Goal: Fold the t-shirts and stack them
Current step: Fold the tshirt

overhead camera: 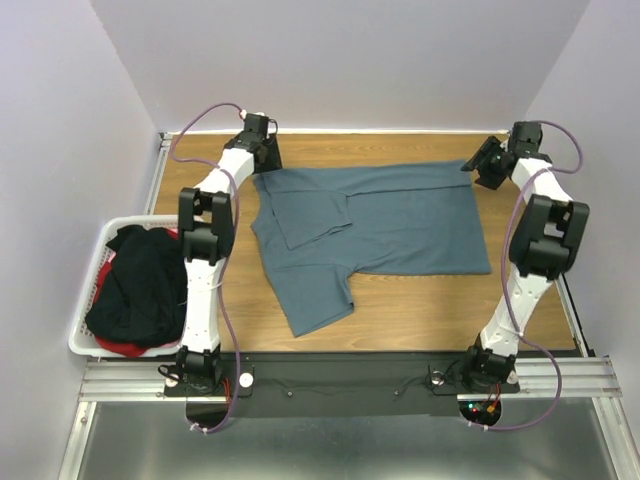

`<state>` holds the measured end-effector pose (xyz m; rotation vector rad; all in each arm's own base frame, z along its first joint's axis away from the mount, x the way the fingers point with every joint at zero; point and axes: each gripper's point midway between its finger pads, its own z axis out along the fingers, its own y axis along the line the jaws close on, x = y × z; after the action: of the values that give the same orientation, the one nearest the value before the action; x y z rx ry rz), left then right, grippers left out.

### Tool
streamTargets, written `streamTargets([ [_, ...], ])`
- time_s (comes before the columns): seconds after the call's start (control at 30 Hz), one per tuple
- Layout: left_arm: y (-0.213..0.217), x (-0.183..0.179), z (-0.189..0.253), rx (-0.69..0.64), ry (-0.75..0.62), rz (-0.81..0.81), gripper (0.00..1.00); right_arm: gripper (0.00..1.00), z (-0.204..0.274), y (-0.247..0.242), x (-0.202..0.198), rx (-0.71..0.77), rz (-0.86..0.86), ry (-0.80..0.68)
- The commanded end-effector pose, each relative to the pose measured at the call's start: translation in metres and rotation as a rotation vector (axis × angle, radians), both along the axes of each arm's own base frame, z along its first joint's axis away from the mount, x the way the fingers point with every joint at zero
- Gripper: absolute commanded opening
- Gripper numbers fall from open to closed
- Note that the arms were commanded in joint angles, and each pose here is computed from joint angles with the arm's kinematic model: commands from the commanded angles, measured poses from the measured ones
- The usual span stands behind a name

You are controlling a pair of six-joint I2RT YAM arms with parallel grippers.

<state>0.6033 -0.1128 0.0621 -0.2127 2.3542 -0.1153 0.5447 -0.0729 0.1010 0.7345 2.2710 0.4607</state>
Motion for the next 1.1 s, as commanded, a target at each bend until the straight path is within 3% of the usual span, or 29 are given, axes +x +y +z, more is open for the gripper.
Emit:
streamTargets([
  [0.0, 0.006, -0.056, 0.150, -0.051, -0.193, 0.039, 0.68, 0.64, 0.051, 0.006, -0.051, -0.080, -0.032, -0.044],
  [0.1, 0.011, -0.106, 0.143, -0.053, -0.142, 0.053, 0.68, 0.70, 0.040, 0.011, -0.095, -0.072, -0.090, 0.016],
  [0.13, 0.016, -0.139, 0.131, -0.037, -0.106, 0.057, 0.68, 0.72, 0.012, 0.014, -0.124, -0.069, -0.105, 0.105],
  [0.3, 0.021, -0.242, 0.063, -0.013, 0.085, 0.056, 0.68, 0.80, 0.007, 0.013, -0.203, -0.161, -0.140, 0.210],
  [0.43, 0.028, -0.285, 0.037, -0.038, 0.132, 0.089, 0.67, 0.82, -0.008, 0.000, -0.255, -0.262, -0.205, 0.317],
  [0.57, 0.025, -0.299, 0.016, -0.060, 0.162, 0.086, 0.66, 0.81, -0.026, 0.003, -0.280, -0.255, -0.237, 0.376],
  [0.63, 0.021, -0.300, 0.007, -0.061, 0.183, 0.073, 0.65, 0.74, -0.033, 0.002, -0.283, -0.245, -0.251, 0.404],
  [1.07, 0.000, -0.300, -0.025, -0.084, 0.241, 0.034, 0.63, 0.69, -0.041, 0.003, -0.269, -0.200, -0.291, 0.398],
])
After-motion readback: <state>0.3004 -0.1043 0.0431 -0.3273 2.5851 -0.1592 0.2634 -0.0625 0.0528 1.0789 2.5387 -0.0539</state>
